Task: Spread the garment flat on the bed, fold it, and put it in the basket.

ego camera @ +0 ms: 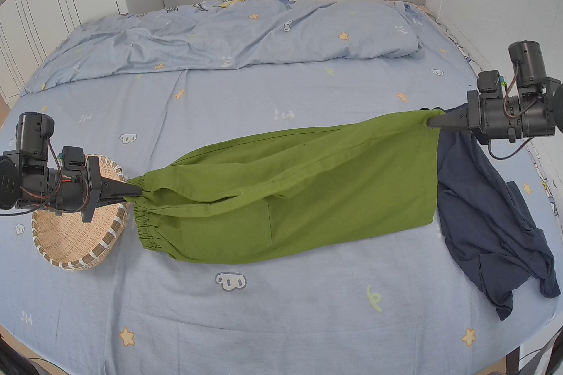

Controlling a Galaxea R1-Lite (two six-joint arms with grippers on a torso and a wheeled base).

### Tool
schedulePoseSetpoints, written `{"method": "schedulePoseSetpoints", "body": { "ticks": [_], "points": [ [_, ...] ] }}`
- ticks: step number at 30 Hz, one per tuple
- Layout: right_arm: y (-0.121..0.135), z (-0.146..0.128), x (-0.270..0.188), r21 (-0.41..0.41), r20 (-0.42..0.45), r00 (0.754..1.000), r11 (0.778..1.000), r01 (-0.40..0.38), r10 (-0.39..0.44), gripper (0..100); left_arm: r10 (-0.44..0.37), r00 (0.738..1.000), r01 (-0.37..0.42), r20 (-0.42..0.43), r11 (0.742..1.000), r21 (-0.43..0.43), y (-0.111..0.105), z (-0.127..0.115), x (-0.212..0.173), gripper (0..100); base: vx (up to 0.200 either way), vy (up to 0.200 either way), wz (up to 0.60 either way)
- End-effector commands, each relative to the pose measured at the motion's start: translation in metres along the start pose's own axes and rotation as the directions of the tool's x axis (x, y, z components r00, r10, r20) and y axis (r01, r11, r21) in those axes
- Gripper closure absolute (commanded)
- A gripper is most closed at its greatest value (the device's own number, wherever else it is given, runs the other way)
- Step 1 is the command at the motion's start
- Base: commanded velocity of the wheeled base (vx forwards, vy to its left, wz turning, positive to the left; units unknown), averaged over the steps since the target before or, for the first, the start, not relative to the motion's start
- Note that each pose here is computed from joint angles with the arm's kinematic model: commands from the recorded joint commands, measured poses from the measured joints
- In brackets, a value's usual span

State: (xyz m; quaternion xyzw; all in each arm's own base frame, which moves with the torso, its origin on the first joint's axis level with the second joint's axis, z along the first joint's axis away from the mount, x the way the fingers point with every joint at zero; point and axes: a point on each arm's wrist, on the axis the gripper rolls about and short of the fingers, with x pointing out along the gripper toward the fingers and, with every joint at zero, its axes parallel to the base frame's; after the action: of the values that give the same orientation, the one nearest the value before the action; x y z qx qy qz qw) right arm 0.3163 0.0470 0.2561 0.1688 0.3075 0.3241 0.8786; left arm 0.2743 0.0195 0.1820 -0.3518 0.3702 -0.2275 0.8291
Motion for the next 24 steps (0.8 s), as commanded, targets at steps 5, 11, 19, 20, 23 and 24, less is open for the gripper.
{"method": "schedulePoseSetpoints", "body": {
  "ticks": [5, 11, 19, 20, 23, 24],
  "points": [
    [-0.029, 0.036, 0.042, -0.023, 0.043, 0.999, 1.0, 0.016, -0.015, 100, 0.016, 0.999, -0.015, 0.032, 1.0, -0.013, 0.019, 0.032, 0.013, 100, 0.0, 0.0, 0.0],
    [-0.03, 0.047, 0.05, -0.045, 0.067, 0.998, 0.999, 0.01, -0.007, 100, -0.004, 0.999, 0.004, 0.041, 1.0, 0.005, 0.02, 0.046, 0.018, 100, 0.0, 0.0, 0.0],
    [-0.045, 0.051, 0.072, -0.038, 0.062, 0.998, 0.999, 0.035, -0.032, 100, -0.006, 1.0, 0.006, 0.025, 1.0, 0.002, 0.031, 0.056, 0.036, 100, 0.0, 0.0, 0.0],
    [-0.046, 0.05, 0.073, -0.037, 0.061, 0.998, 0.999, 0.035, -0.032, 100, -0.005, 1.0, 0.005, 0.021, 1.0, -0.001, 0.032, 0.057, 0.038, 100, 0.0, 0.0, 0.0],
    [-0.053, 0.047, 0.078, -0.026, 0.049, 0.998, 0.999, 0.041, -0.04, 100, -0.004, 1.0, 0.004, 0.019, 1.0, -0.002, 0.036, 0.06, 0.044, 100, 0.0, 0.0, 0.0],
    [-0.054, 0.047, 0.079, -0.024, 0.048, 0.998, 0.999, 0.041, -0.04, 100, -0.003, 1.0, 0.003, 0.018, 1.0, -0.003, 0.038, 0.061, 0.045, 100, 0.0, 0.0, 0.0]
  ]
}}
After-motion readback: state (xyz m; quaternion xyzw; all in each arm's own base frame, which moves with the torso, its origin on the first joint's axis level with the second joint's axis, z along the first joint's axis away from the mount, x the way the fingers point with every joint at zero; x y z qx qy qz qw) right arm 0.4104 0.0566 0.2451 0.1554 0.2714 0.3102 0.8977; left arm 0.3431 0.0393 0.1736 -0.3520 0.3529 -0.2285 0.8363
